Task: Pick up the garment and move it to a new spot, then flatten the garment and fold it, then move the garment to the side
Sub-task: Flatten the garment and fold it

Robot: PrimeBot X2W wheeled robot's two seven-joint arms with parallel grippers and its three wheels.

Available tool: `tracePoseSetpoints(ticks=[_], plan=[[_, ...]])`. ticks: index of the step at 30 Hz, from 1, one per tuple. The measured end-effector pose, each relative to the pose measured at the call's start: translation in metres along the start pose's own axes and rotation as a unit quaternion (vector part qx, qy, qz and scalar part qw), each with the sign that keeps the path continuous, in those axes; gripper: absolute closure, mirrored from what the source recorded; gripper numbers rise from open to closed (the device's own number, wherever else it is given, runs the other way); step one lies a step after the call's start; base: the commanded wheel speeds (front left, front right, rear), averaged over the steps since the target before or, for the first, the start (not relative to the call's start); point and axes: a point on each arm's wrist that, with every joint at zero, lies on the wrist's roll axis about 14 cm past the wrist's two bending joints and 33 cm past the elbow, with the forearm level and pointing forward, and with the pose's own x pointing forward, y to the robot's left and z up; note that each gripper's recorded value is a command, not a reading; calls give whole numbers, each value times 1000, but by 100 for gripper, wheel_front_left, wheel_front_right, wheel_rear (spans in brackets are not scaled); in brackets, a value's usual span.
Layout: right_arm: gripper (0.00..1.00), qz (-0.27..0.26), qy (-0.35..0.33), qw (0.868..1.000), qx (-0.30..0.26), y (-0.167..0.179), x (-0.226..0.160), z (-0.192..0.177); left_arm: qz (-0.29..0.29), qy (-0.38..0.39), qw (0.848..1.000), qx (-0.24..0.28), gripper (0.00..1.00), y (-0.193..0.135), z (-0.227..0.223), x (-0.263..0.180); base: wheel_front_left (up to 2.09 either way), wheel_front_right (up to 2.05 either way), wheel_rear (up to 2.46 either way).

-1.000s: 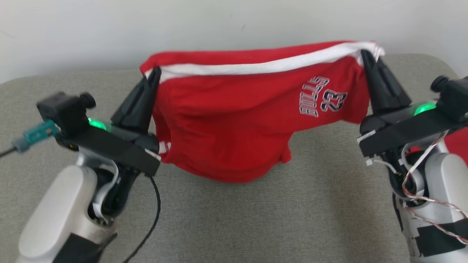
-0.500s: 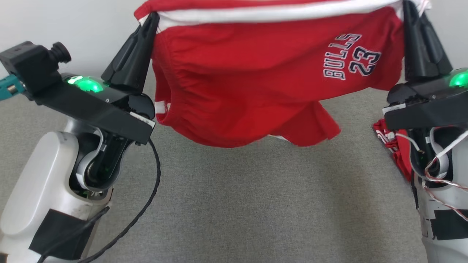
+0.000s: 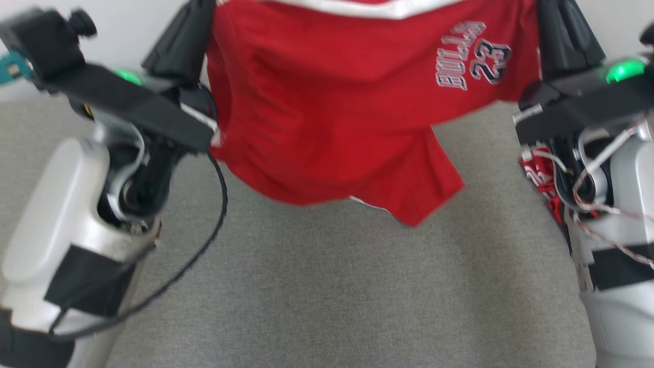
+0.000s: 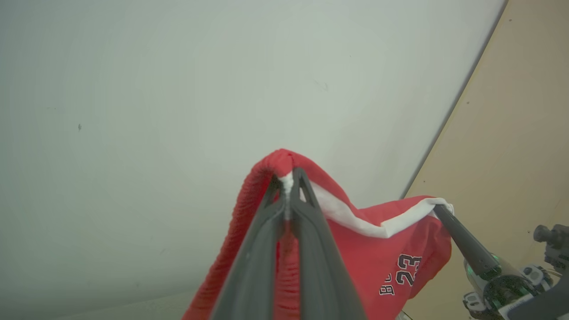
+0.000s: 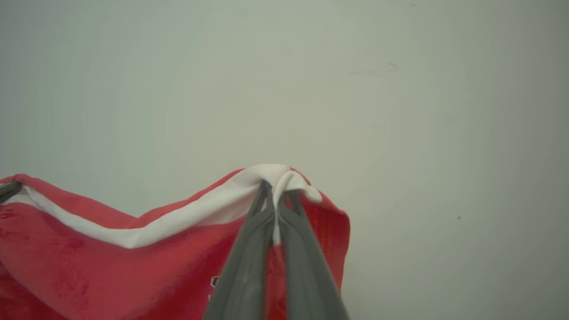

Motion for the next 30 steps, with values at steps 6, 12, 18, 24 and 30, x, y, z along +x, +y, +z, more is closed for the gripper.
tracePoseSetpoints(ticks=[6,12,18,24,30], plan=[[100,5,7,1000,-7,-5,31,-17,16,-25,1000,9,100,25,10,26,0,0,0],[100,0,-29,999,-41,-17,59,-18,36,-69,997,12,100,52,14,45,0,0,0],[100,1,-76,994,-81,-22,74,-8,42,-101,994,2,100,61,7,49,0,0,0],[100,13,-51,995,-88,-16,72,-29,49,-79,996,1,100,64,-14,38,0,0,0],[100,26,0,997,-76,-12,49,-61,45,-32,998,-15,100,56,-49,19,0,0,0]])
